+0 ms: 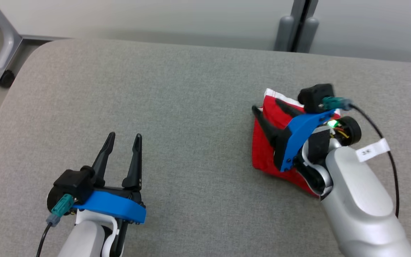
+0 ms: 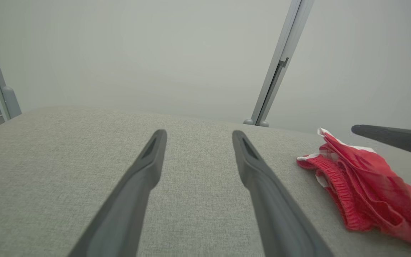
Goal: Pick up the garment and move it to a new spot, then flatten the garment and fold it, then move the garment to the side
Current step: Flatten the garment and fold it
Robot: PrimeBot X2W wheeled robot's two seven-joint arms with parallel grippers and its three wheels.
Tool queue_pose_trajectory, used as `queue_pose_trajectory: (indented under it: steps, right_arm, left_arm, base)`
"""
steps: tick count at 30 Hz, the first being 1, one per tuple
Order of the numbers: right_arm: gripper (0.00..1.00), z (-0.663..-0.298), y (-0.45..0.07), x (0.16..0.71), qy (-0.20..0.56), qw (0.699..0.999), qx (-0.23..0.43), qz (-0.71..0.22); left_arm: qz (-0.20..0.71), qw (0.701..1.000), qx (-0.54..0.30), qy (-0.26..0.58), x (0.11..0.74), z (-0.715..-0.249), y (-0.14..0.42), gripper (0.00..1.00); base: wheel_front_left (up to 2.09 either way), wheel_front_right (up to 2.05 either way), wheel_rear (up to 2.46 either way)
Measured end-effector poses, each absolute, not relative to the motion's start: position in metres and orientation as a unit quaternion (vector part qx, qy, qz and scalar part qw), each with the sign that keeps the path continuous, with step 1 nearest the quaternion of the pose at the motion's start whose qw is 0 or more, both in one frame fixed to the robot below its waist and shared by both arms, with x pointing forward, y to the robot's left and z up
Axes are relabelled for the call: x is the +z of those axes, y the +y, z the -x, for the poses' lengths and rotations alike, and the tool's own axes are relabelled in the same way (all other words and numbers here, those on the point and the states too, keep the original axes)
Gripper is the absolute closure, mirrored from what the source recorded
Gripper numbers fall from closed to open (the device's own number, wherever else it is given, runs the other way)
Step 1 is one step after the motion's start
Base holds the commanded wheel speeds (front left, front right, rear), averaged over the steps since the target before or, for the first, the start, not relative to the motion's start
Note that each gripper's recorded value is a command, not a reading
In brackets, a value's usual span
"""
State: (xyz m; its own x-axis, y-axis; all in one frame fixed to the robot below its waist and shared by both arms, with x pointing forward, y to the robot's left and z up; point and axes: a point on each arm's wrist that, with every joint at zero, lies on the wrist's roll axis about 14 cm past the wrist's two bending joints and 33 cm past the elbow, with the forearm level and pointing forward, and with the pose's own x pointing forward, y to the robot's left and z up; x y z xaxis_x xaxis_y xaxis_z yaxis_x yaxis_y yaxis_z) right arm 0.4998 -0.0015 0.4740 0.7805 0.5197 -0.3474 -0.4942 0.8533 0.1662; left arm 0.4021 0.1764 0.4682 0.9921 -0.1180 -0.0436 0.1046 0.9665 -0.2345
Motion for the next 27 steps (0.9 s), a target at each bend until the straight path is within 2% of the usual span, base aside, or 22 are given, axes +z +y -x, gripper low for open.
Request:
queue_pose_trajectory:
  steps: [4, 8, 11, 14, 18, 19, 21, 27]
  right_arm:
    - [0.00, -0.508, -0.040, 0.508, 0.132, 0.964, 0.229, -0.035]
    - [0.00, -0.502, -0.114, 0.507, 0.122, 0.981, 0.148, -0.008]
    - [0.00, -0.492, -0.149, 0.496, 0.127, 0.987, 0.103, 0.002]
    - [0.00, -0.480, -0.160, 0.468, 0.164, 0.983, 0.088, 0.014]
    - [0.00, -0.472, -0.144, 0.436, 0.199, 0.973, 0.108, 0.035]
    - [0.11, -0.469, -0.136, 0.428, 0.207, 0.971, 0.117, 0.035]
    - [1.00, -0.464, -0.118, 0.414, 0.225, 0.963, 0.140, 0.043]
    - [1.00, -0.456, -0.069, 0.398, 0.241, 0.947, 0.205, 0.049]
  left_arm:
    - [0.119, 0.991, -0.055, 0.022, 0.473, -0.398, 0.175, 0.00]
    - [0.120, 0.991, -0.054, 0.015, 0.477, -0.394, 0.175, 0.00]
    - [0.121, 0.991, -0.057, 0.013, 0.479, -0.393, 0.173, 0.00]
    - [0.122, 0.991, -0.058, 0.013, 0.478, -0.394, 0.172, 0.00]
    - [0.120, 0.991, -0.058, 0.019, 0.474, -0.396, 0.172, 0.00]
    - [0.119, 0.991, -0.058, 0.020, 0.473, -0.397, 0.172, 0.00]
    - [0.117, 0.991, -0.057, 0.021, 0.472, -0.400, 0.173, 0.00]
    - [0.111, 0.992, -0.051, 0.025, 0.470, -0.400, 0.180, 0.00]
  base:
    - [0.00, 0.00, 0.00]
    - [0.00, 0.00, 0.00]
    - [0.00, 0.00, 0.00]
    - [0.00, 0.00, 0.00]
    - [0.00, 0.00, 0.00]
    - [0.00, 0.00, 0.00]
    - [0.00, 0.00, 0.00]
    - [0.00, 0.00, 0.00]
